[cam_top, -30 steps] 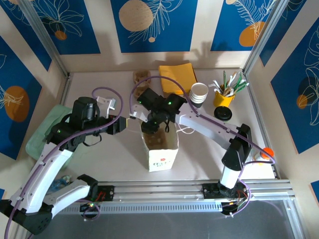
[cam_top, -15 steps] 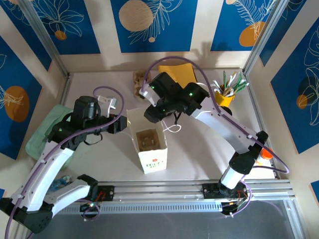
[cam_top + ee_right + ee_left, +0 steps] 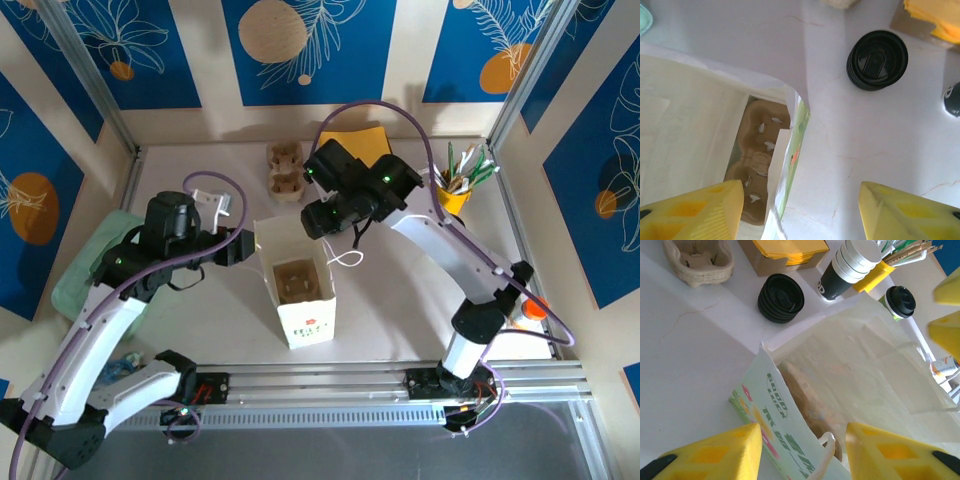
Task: Pack the takeout coffee
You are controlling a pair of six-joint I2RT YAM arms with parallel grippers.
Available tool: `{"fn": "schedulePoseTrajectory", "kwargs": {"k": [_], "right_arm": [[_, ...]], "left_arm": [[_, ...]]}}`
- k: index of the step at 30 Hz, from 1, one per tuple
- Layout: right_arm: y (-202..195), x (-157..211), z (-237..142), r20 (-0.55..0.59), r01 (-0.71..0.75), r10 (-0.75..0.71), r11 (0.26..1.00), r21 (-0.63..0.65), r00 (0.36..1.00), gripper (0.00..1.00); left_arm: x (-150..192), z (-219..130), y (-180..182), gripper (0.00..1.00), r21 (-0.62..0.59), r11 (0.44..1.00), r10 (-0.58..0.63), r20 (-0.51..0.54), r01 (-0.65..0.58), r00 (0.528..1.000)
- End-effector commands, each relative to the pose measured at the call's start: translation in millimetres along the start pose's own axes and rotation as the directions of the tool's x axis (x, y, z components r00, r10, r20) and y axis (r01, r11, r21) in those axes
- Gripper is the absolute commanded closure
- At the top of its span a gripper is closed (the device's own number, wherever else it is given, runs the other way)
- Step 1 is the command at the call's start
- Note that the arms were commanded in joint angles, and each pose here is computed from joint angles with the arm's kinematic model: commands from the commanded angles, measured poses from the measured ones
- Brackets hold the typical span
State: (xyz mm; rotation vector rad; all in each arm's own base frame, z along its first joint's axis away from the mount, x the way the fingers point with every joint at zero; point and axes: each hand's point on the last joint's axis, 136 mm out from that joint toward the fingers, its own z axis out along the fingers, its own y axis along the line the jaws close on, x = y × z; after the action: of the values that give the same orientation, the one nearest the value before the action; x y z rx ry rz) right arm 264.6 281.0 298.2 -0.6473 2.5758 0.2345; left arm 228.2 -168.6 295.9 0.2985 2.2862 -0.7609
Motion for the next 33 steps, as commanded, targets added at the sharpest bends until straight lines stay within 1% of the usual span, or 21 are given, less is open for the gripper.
{"fn": "schedulePoseTrajectory", "kwargs": {"k": [1,4,6,10,12,16,20,22,28,33], "right_arm": [[4.7,10.4,20.3,-0.083,-0.082,0.080,0.996,-0.021,0.993,0.38],[10.8,8.4,36.1,-0.105,-0.107,0.101,0.993,-0.058,0.989,0.42],[12.6,6.1,44.9,-0.111,-0.118,0.110,0.991,-0.070,0.988,0.49],[16.8,2.4,55.6,-0.115,-0.127,0.116,0.987,-0.095,0.987,0.68],[18.7,0.5,56.9,-0.105,-0.123,0.112,0.987,-0.105,0.988,0.77],[16.3,-4.6,49.5,-0.056,-0.132,0.126,0.985,-0.111,0.990,0.90],[19.8,-10.2,30.1,0.022,-0.144,0.149,0.978,-0.153,0.989,0.95],[21.8,-12.8,17.8,0.081,-0.135,0.150,0.976,-0.169,0.985,0.97],[23.9,-17.2,-11.4,0.239,-0.108,0.159,0.971,-0.214,0.958,1.00],[27.5,-15.5,-25.9,0.336,-0.069,0.154,0.965,-0.252,0.929,1.00]], "left_arm": [[-11.9,-13.2,-6.9,0.52,0.005,1.000,0.011,0.055,-0.011,0.998],[-11.0,-14.0,-5.7,0.51,0.000,1.000,0.012,0.057,-0.012,0.998],[-10.3,-14.6,-5.2,0.51,-0.002,1.000,0.012,0.058,-0.012,0.998],[-11.8,-20.0,-4.2,0.51,-0.017,1.000,0.020,0.074,-0.019,0.997],[-15.2,-26.2,-2.9,0.51,-0.034,0.999,0.030,0.100,-0.026,0.995],[-26.7,-49.1,-0.9,0.50,-0.070,0.997,0.050,0.214,-0.035,0.976],[-34.2,-70.4,0.7,0.49,-0.106,0.993,0.082,0.301,-0.052,0.950],[-36.4,-78.7,3.4,0.48,-0.131,0.990,0.094,0.331,-0.053,0.939],[-37.6,-87.4,7.5,0.47,-0.157,0.986,0.111,0.375,-0.055,0.920],[-38.0,-89.4,9.8,0.46,-0.168,0.984,0.119,0.393,-0.056,0.912]]}}
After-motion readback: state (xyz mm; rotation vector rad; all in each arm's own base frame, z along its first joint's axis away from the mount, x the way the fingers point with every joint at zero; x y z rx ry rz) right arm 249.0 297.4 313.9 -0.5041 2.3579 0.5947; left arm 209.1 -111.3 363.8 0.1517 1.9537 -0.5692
